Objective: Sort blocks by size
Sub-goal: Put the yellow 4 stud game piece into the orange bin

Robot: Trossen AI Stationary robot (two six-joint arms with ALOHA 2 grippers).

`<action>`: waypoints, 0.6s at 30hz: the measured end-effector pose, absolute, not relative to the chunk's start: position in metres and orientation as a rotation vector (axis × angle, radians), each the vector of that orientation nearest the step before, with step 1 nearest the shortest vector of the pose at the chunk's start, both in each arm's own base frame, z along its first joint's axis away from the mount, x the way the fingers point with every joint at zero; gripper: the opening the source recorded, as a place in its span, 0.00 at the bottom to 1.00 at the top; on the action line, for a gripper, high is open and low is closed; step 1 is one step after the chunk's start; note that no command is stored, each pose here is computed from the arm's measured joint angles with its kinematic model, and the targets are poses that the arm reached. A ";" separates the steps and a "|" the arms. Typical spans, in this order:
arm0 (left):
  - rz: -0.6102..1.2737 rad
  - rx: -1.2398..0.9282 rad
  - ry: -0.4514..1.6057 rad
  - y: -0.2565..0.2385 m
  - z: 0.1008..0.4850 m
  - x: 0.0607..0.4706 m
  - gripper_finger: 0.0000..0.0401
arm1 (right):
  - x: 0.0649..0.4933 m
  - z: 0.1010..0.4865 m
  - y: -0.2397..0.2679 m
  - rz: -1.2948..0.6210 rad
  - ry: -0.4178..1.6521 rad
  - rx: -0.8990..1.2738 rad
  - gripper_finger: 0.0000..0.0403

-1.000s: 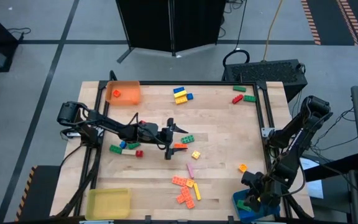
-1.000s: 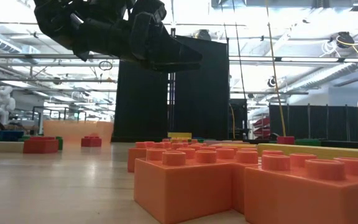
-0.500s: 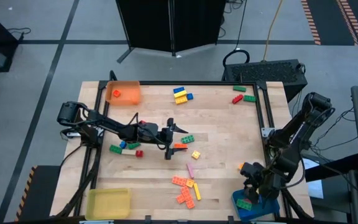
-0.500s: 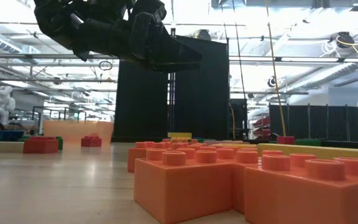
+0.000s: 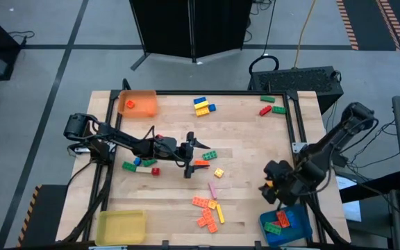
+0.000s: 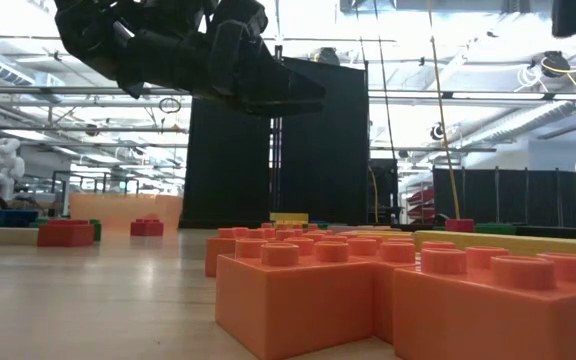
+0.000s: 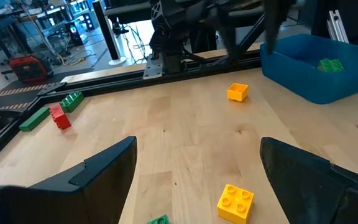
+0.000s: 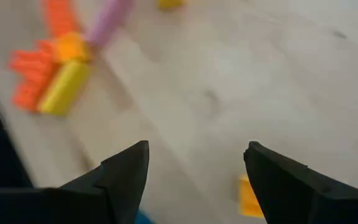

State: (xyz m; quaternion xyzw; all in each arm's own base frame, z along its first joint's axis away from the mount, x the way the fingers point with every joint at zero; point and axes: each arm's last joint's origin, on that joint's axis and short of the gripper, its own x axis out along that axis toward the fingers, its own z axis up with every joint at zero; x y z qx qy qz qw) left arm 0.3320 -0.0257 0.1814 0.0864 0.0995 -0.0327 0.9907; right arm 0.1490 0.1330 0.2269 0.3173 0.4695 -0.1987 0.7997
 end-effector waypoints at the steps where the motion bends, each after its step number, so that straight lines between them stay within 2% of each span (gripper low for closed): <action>1: -0.066 0.173 0.200 -0.026 0.181 0.332 0.85 | 0.149 0.226 0.130 -0.447 1.031 0.685 0.64; 8: -0.066 0.173 0.207 -0.026 0.181 0.332 0.85 | 0.157 0.212 0.126 -0.517 1.210 0.689 0.64; 18: -0.064 0.149 0.219 -0.026 0.180 0.332 0.85 | 0.167 0.182 0.129 -0.577 1.466 0.581 0.64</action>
